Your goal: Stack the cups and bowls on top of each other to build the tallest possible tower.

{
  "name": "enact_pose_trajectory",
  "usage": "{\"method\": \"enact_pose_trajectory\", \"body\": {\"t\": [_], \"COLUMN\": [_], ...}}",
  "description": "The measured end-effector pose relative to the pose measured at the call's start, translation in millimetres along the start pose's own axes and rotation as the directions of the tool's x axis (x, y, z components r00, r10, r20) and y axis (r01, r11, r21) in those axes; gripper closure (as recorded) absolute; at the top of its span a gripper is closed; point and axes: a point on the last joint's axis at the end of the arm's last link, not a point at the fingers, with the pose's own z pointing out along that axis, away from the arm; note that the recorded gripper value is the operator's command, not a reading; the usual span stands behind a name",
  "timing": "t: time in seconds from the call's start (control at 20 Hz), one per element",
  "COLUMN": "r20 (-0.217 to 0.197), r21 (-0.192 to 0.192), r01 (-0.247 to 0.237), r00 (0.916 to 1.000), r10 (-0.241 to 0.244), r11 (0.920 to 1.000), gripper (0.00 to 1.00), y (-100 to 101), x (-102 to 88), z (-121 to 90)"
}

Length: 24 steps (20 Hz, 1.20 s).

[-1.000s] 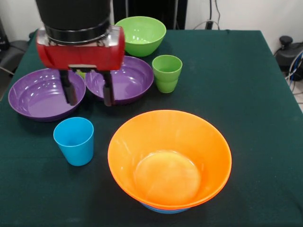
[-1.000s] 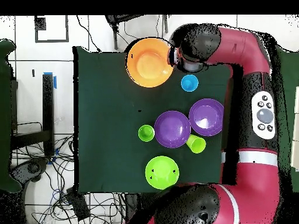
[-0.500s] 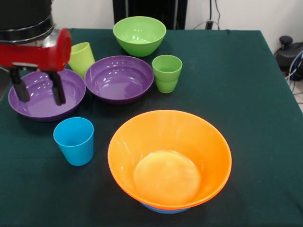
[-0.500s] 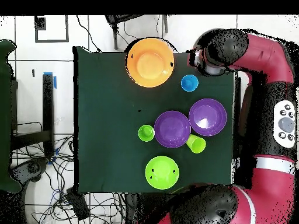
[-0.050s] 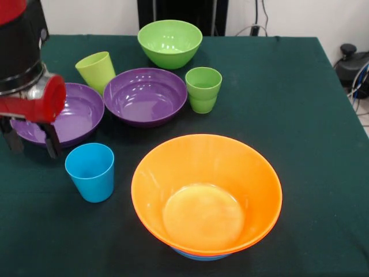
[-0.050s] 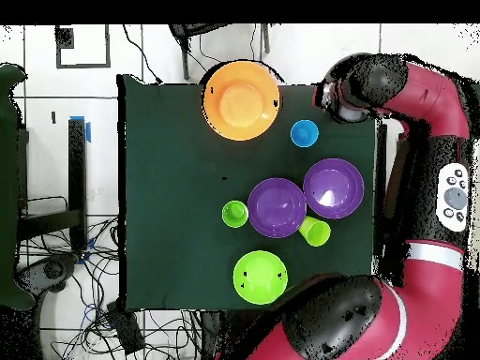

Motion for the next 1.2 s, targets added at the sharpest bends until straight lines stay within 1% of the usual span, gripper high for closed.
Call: {"method": "enact_pose_trajectory", "body": {"t": [0.4, 0.5, 0.6, 0.75, 0.95, 1.0, 1.15, 1.2], "r20": [-0.026, -0.035, -0.047, -0.06, -0.07, -0.074, -0.074, -0.075], "r21": [-0.017, -0.02, -0.022, -0.022, -0.021, -0.019, -0.024, -0.029], "r01": [-0.029, -0.031, -0.031, -0.031, -0.019, -0.005, 0.006, 0.012], "r00": [0.9993, 0.9989, 0.9984, 0.9977, 0.9974, 0.9973, 0.9972, 0.997], "r10": [0.028, 0.031, 0.03, 0.029, 0.017, 0.004, -0.008, -0.015], "r11": [0.9994, 0.9993, 0.9993, 0.9993, 0.9996, 0.9998, 0.9997, 0.9995], "gripper": [0.0, 0.0, 0.0, 0.0, 0.0, 0.0, 0.0, 0.0], "y": [-8, -9, -8, -8, -3, 2, 9, 14], "x": [3.3, 5.1, 7.1, 8.3, 10.8, 14.0, 17.5, 20.6], "z": [44, 50, 52, 47, 30, 11, -10, -24]}}
